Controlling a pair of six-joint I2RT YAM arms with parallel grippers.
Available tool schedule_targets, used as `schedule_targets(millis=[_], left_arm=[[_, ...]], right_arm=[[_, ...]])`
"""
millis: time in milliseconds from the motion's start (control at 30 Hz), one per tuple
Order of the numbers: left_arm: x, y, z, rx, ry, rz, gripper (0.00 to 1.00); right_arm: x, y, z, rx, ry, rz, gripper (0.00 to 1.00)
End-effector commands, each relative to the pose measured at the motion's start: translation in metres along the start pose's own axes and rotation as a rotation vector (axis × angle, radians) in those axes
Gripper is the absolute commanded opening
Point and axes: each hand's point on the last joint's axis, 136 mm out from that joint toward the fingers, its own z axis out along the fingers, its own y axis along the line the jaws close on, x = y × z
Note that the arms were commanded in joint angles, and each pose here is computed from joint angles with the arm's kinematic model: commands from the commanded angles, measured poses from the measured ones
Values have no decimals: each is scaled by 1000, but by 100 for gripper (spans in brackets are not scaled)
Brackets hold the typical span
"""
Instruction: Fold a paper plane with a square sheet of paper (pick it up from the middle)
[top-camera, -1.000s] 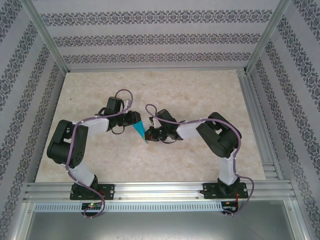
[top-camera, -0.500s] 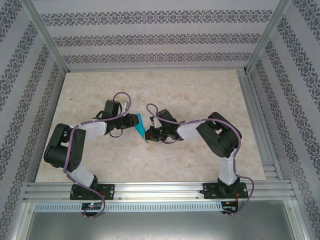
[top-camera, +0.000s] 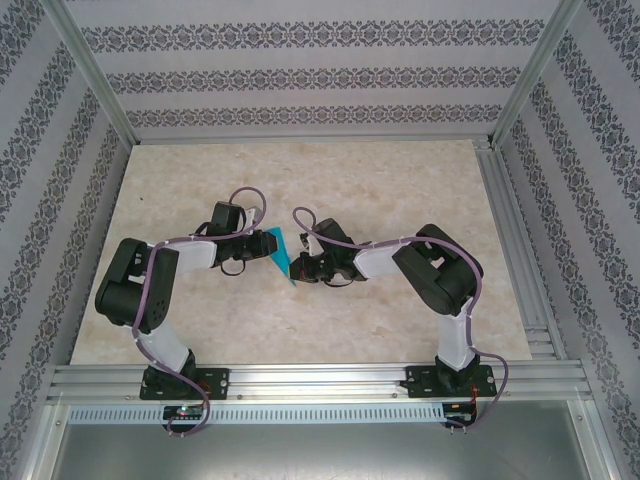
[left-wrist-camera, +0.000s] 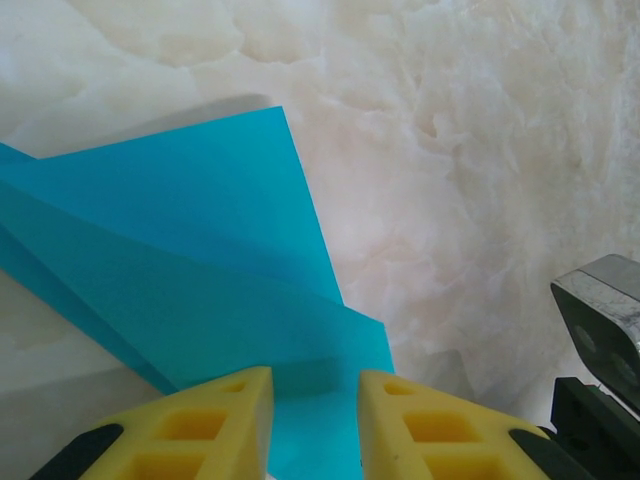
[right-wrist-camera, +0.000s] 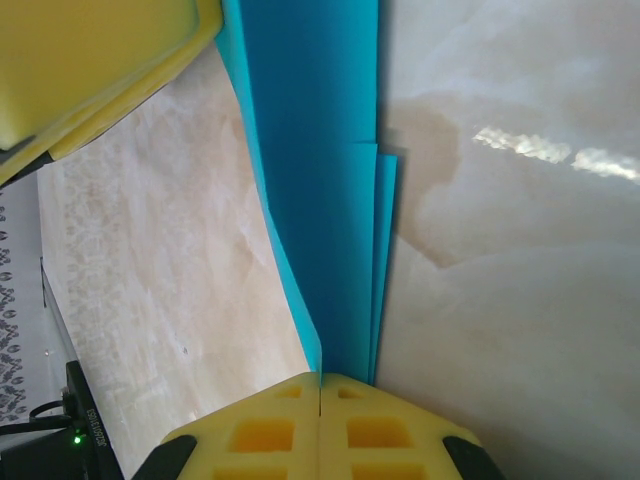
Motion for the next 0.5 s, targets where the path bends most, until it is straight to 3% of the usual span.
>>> schedule_targets(millis=[0, 467], left_arm=[[-19, 2, 2, -3, -46, 56, 29], [-15, 14, 11, -28, -18, 40, 28]], right_arm=[[19, -42, 5, 121, 49, 64, 0], [22, -44, 7, 130, 57, 57, 0]])
